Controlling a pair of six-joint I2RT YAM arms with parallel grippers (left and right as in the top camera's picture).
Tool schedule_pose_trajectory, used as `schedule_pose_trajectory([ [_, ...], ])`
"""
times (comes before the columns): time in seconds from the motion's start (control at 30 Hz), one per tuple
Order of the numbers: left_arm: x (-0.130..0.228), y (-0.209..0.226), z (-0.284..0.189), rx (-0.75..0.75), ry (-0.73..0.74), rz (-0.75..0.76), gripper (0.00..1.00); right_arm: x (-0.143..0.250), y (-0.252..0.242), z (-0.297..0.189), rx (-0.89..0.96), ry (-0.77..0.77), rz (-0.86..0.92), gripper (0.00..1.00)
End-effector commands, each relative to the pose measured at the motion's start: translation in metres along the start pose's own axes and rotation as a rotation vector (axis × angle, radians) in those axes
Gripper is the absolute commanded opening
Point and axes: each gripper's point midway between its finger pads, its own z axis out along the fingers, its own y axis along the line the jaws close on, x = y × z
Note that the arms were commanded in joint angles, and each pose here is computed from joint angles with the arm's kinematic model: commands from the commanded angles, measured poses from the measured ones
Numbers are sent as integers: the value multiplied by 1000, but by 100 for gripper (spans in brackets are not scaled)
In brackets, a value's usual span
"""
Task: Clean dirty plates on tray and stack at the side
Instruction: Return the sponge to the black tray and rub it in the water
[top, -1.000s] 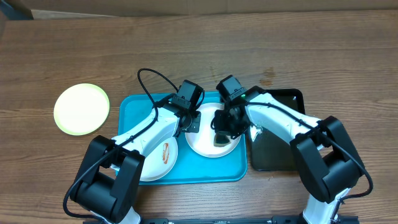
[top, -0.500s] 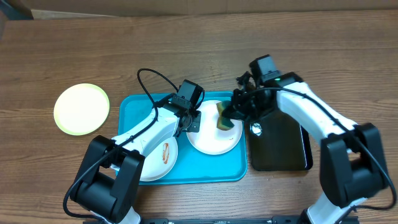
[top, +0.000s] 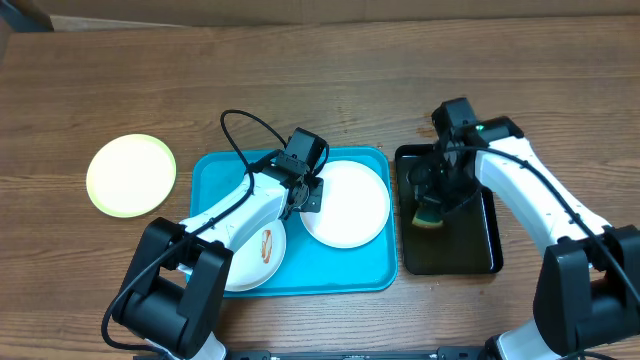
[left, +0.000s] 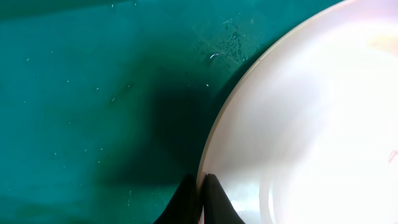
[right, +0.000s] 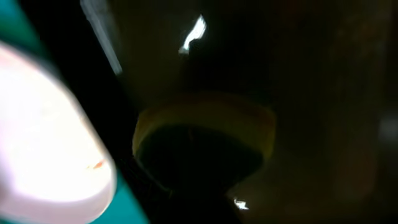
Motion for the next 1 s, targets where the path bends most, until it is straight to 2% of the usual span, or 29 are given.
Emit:
schedule_pose_trajectory([
  [0.0,-4,4,-4,-10,-17,-14,4,0,-21,14,84,-53,3,4],
  [0.17,-4,4,-4,-10,-17,-14,4,-8,-23,40,65,-122,-92,4],
  [0.2,-4,4,-4,-10,-17,-14,4,-9,-23,41,62,-130,-116,8],
  [0.27,-4,4,-4,-10,-17,-14,4,-9,-22,41,63,-129,-142,29],
  [0.3,-4,4,-4,-10,-17,-14,4,-9,-23,40,65,-124,-142,35],
  [0.47,-4,4,-4,-10,-17,-14,4,14,-14,30,13,-2,-134,44],
  [0.67,-4,4,-4,-10,-17,-14,4,23,-16,28,15,41,-115,54],
  [0.7,-4,4,-4,-10,-17,-14,4,21,-14,28,10,30,-117,59],
  [0.73,-4,4,-4,-10,-17,-14,4,16,-12,28,1,12,-120,70],
  [0.83,-4,4,-4,-10,-17,-14,4,4,-5,28,-23,-38,-126,84],
  [0.97,-4,4,-4,-10,-17,-14,4,10,-8,25,-10,-12,-122,89],
])
